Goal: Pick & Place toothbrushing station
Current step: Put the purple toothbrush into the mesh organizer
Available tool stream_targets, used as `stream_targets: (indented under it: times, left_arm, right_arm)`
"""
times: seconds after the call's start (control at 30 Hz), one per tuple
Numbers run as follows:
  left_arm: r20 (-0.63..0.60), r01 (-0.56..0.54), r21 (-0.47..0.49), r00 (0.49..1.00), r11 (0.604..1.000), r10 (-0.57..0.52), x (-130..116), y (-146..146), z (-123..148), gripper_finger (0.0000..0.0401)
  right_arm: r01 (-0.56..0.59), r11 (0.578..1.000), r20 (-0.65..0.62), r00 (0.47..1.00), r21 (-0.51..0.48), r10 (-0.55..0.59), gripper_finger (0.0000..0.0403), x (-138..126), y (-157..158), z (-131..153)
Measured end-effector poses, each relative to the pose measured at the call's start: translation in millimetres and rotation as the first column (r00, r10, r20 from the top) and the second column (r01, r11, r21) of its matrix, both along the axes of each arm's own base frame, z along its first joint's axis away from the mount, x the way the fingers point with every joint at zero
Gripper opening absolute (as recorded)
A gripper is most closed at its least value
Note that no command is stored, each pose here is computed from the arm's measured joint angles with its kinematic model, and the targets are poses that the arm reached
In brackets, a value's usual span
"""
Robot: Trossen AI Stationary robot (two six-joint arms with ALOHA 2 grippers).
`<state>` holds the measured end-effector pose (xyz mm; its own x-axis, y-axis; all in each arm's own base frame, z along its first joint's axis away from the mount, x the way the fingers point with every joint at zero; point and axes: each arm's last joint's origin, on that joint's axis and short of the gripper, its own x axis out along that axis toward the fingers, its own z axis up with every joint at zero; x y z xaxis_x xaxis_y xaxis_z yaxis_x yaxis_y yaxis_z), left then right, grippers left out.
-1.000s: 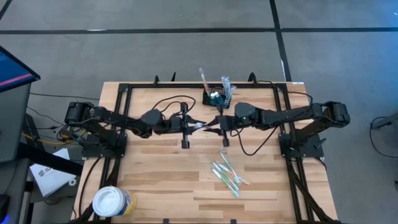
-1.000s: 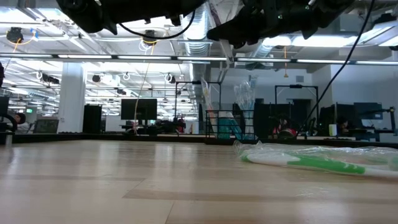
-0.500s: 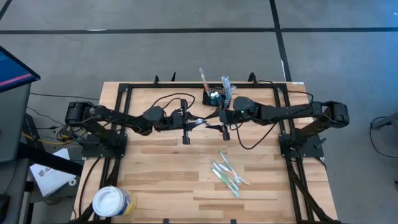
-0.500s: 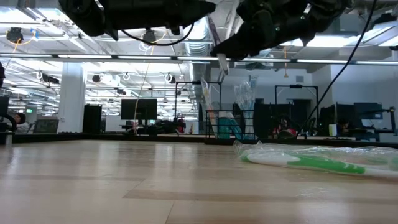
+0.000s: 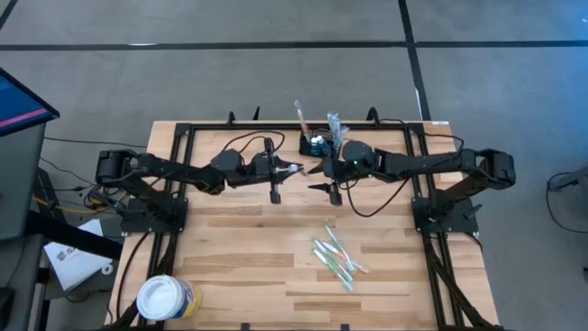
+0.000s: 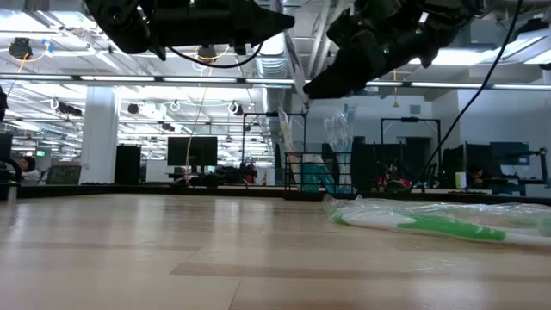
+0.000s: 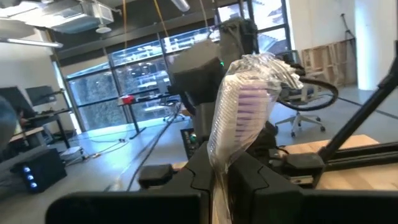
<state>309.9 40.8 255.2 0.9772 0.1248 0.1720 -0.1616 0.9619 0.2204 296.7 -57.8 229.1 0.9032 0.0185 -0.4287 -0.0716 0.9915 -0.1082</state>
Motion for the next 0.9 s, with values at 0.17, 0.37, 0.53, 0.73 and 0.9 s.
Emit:
stream_targets:
  times: [0.17,0.37,0.53,0.73,0.9]
  left_arm:
    - [0.007,-0.036,-0.001,0.999,0.999,0.036,-4.4,10.8,4.3,0.0009]
    - [0.012,-0.054,-0.028,0.998,0.998,0.055,-7.8,28.0,5.0,0.0009]
    - [0.01,-0.049,-0.036,0.999,0.998,0.049,-11.7,42.5,5.2,0.0009]
    - [0.01,0.011,-0.045,1.0,0.999,-0.011,-15.1,51.2,5.8,0.0009]
    - [0.009,-0.036,-0.051,0.999,0.998,0.036,-18.6,61.9,5.7,0.0009]
  right_arm:
    - [0.019,1.0,-0.024,1.0,0.019,-0.019,0.0194,-1.7,-3.2,-2.1]
    - [0.025,0.999,-0.04,0.999,0.029,-0.024,0.0186,-2.4,-3.0,-2.9]
    - [0.03,0.998,-0.087,0.996,0.053,-0.025,0.0184,-4.7,-2.2,-7.3]
    - [0.053,0.997,-0.143,0.989,0.062,-0.044,0.0182,-8.7,-6.7,-11.9]
    - [0.055,0.996,-0.166,0.985,0.067,-0.044,0.0176,-10.0,-6.7,-13.8]
